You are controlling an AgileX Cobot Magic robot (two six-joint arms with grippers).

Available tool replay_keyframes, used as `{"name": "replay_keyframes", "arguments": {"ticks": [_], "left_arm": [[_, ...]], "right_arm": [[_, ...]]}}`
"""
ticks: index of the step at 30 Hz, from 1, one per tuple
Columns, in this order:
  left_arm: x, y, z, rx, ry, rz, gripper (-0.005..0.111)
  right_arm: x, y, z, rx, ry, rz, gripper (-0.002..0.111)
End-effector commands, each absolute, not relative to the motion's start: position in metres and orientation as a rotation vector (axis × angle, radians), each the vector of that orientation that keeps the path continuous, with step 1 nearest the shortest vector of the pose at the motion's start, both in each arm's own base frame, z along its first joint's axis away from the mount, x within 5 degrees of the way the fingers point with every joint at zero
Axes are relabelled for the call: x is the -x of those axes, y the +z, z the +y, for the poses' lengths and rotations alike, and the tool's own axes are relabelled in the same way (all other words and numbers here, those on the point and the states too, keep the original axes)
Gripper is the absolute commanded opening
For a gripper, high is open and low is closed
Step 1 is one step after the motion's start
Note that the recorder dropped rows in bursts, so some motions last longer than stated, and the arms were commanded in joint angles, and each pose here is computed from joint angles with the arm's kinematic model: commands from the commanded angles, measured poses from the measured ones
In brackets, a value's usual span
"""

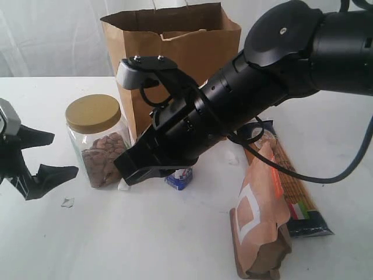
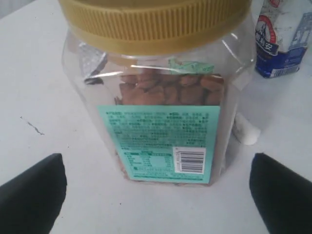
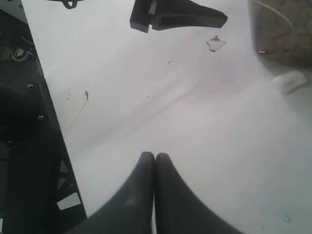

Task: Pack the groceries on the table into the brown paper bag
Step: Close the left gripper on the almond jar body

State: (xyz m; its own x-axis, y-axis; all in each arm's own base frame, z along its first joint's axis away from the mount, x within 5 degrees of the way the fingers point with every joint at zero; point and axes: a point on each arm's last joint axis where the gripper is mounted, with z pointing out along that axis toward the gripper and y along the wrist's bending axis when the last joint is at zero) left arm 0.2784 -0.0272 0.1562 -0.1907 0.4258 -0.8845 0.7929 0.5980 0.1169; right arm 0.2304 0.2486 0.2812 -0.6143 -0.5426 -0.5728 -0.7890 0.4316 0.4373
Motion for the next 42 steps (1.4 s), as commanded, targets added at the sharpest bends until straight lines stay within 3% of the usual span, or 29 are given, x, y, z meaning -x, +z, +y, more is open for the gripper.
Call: {"name": "replay_keyframes", "arguments": {"ticks": [1,7,22,42], "left_arm": [[-0.285,0.164,-0.025,-0.843,-0.469,1.798,0.105],[-0.29,0.166,-0.022,-0.755,-0.45,1.811,0.105],[-0.297,0.137,-0.041,-0.924,-0.379,1.751,0.105],[-0.296,0.138,-0.063,-1.005,-0.568,1.73,0.105]], "right_arm": [[-0.23,0.285,0.246,1.136,1.0,2.34,0.0],[-0.23,0.285,0.247,1.133,0.998,2.338,0.0],[-0.237,0.286,0.247,1.068,0.954,2.3,0.0],[-0.24,0.284,0.245,1.107,0.873,2.28,0.0]]}}
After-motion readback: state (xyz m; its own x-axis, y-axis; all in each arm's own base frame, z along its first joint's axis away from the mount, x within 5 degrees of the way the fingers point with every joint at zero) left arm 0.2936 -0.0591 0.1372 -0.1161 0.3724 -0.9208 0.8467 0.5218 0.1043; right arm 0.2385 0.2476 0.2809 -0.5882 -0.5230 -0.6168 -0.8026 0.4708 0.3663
